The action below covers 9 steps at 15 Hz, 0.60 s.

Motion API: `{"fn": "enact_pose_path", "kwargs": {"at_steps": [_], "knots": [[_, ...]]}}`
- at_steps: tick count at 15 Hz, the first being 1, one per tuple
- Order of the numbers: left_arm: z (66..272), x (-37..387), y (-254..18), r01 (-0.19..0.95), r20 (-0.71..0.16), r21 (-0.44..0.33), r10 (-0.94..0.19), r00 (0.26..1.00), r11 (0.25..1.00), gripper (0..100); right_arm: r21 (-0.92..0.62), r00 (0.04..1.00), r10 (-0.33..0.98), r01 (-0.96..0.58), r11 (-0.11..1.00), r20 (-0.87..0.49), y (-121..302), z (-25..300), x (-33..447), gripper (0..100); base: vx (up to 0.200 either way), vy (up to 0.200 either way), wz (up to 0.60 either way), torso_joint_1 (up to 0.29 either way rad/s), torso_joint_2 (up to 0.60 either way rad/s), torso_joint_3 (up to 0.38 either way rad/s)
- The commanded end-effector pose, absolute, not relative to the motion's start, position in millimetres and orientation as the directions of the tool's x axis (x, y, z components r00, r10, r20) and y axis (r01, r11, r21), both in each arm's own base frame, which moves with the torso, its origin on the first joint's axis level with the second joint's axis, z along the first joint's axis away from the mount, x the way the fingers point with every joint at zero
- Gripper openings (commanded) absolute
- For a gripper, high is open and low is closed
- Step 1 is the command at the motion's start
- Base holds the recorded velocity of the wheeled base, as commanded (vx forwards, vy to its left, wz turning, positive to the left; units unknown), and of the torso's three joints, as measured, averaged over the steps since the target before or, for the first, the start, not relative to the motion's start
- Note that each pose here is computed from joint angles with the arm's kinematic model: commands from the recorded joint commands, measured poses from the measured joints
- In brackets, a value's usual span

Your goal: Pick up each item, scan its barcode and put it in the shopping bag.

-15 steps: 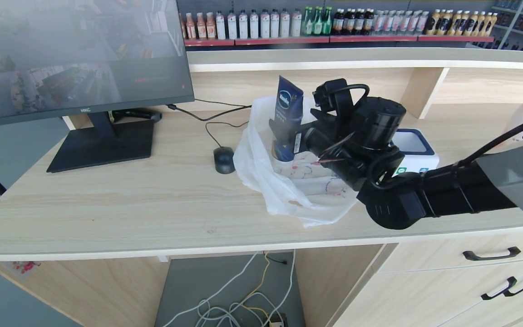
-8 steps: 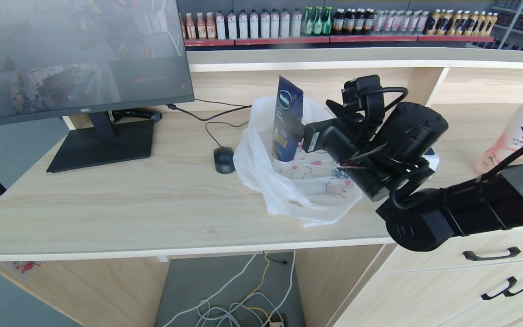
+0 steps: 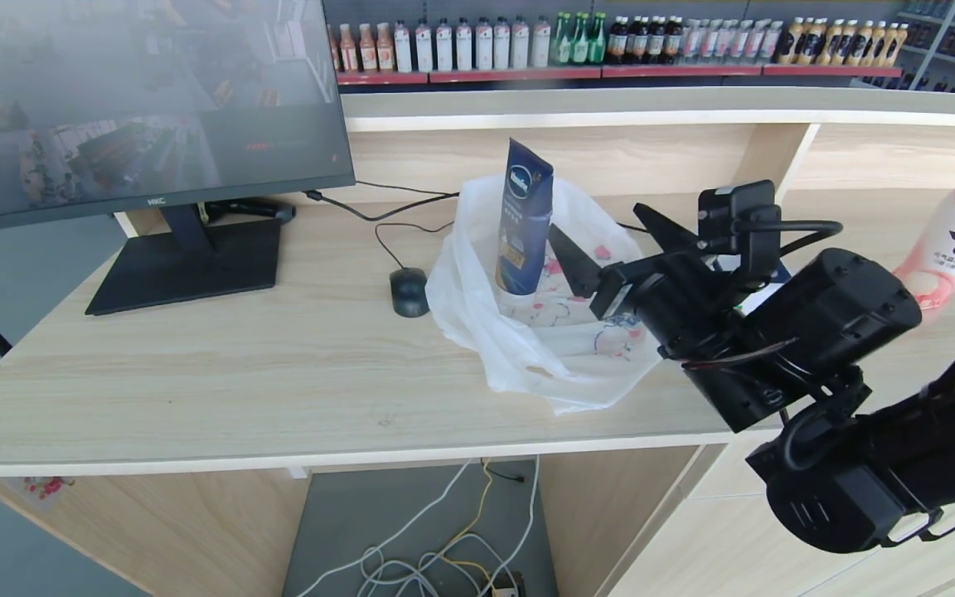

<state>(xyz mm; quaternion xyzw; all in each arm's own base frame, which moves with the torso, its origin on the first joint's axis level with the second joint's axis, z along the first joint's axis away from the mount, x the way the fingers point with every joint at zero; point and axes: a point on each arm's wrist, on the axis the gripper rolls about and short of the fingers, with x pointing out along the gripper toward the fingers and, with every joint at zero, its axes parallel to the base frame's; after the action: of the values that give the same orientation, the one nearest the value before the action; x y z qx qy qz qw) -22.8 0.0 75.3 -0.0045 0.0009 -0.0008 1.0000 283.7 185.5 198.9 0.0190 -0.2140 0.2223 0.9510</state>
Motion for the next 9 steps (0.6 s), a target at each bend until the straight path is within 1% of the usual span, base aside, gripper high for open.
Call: {"fn": "enact_pose_path", "kwargs": {"at_steps": [1,4,9], "knots": [[75,-23,0,0.002,0.0,-0.009,-0.002,1.0,1.0,100,-0.064,0.8,0.452,-0.467,0.882,0.393,187,196,264,100,0.0,0.0,0.0,0.0,0.0,0.0],[75,-23,0,0.0,0.0,-0.009,0.0,1.0,1.0,100,-0.059,0.769,0.493,-0.517,0.854,0.407,199,201,250,100,0.0,0.0,0.0,0.0,0.0,0.0],[75,-23,0,0.0,-0.002,-0.009,0.0,1.0,1.0,100,-0.052,0.767,0.488,-0.516,0.855,0.416,198,204,249,100,0.0,0.0,0.0,0.0,0.0,0.0]]}}
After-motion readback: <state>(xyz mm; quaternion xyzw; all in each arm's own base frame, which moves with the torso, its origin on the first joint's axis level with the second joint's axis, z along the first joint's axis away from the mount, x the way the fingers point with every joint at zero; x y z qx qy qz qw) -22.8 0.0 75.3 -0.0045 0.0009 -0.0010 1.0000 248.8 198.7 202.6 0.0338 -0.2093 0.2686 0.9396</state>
